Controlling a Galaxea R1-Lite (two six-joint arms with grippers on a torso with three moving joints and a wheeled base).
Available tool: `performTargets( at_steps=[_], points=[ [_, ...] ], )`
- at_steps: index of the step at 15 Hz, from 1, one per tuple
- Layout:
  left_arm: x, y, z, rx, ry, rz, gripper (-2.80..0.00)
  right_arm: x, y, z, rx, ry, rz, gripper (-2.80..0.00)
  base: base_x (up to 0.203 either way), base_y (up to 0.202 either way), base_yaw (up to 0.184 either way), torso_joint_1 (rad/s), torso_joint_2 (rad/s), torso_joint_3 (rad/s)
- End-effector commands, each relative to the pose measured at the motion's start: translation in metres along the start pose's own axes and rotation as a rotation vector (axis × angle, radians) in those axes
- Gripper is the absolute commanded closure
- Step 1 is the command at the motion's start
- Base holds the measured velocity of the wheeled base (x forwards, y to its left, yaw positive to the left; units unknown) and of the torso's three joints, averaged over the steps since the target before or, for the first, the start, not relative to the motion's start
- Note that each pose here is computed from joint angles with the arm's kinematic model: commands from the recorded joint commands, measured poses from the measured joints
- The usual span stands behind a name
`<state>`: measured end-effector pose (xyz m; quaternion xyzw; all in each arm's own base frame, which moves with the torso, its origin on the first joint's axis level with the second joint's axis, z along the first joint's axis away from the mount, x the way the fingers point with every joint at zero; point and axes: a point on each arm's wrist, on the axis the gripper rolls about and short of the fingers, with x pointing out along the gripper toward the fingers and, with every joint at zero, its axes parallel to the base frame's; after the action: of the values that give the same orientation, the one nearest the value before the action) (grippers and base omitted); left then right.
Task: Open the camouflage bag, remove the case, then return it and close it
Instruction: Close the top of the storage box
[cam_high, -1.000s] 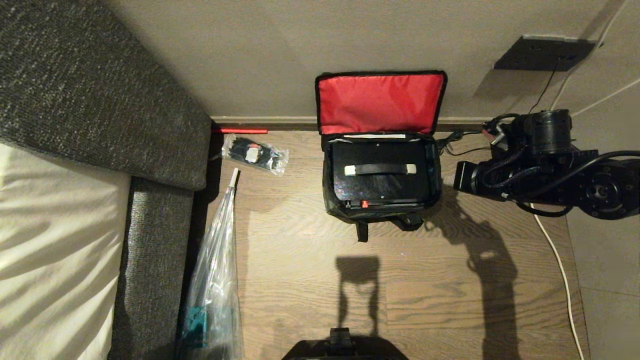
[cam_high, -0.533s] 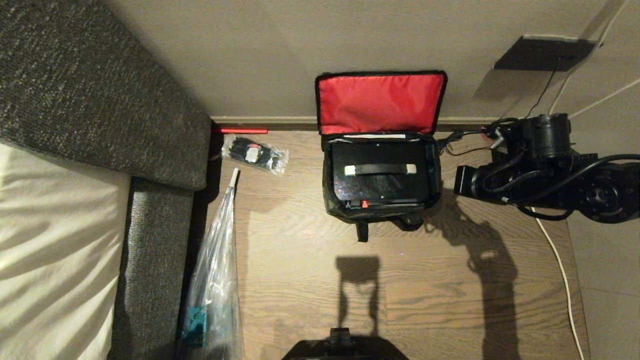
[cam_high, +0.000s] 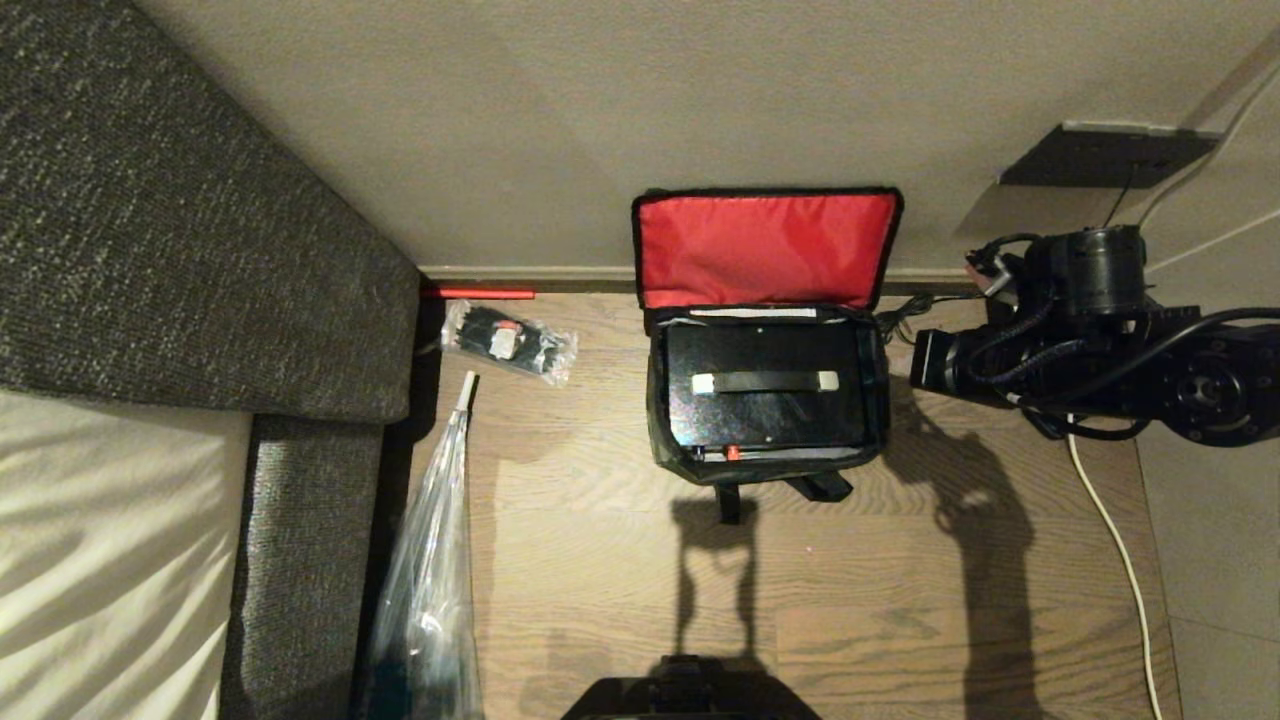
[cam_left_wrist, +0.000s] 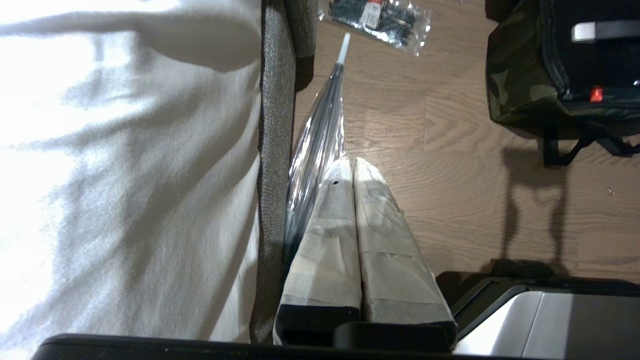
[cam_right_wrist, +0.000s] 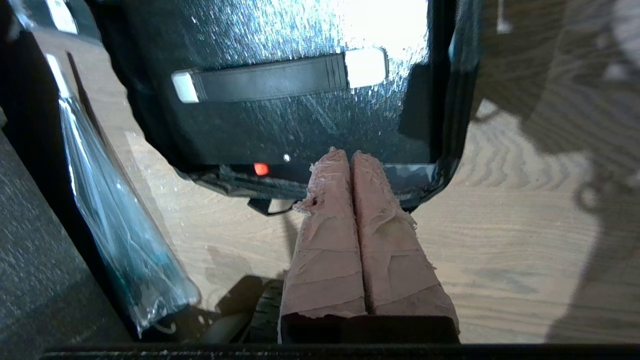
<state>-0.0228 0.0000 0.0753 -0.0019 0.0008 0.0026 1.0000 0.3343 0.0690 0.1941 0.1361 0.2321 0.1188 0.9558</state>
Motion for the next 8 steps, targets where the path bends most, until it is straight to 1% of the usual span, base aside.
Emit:
performTargets(
  at_steps=[1,3,4,8],
  points=[
    [0.0000,0.0000,0.0000,0.002,0.000,0.001,0.00,0.0013,0.0000,-0.0005,0.002,0.002,0.003,0.00,0.000,0.000,0.000,0.000,0.00,0.000],
    [0.0000,0.0000,0.0000,0.001,0.000,0.001,0.00,0.0007,0.0003,0.0003,0.003,-0.001,0.004,0.00,0.000,0.000,0.000,0.000,0.00,0.000],
    [0.0000,0.0000,0.0000,0.003,0.000,0.001,0.00,0.0008,0.0001,-0.0002,0.003,0.000,0.002,0.00,0.088,0.000,0.000,-0.001,0.01,0.001],
    [0.0000,0.0000,0.0000,-0.001,0.000,0.001,0.00,-0.0005,0.0000,-0.0013,0.011,0.005,0.003,0.00,0.171,0.000,0.001,0.002,0.00,0.003]
  ],
)
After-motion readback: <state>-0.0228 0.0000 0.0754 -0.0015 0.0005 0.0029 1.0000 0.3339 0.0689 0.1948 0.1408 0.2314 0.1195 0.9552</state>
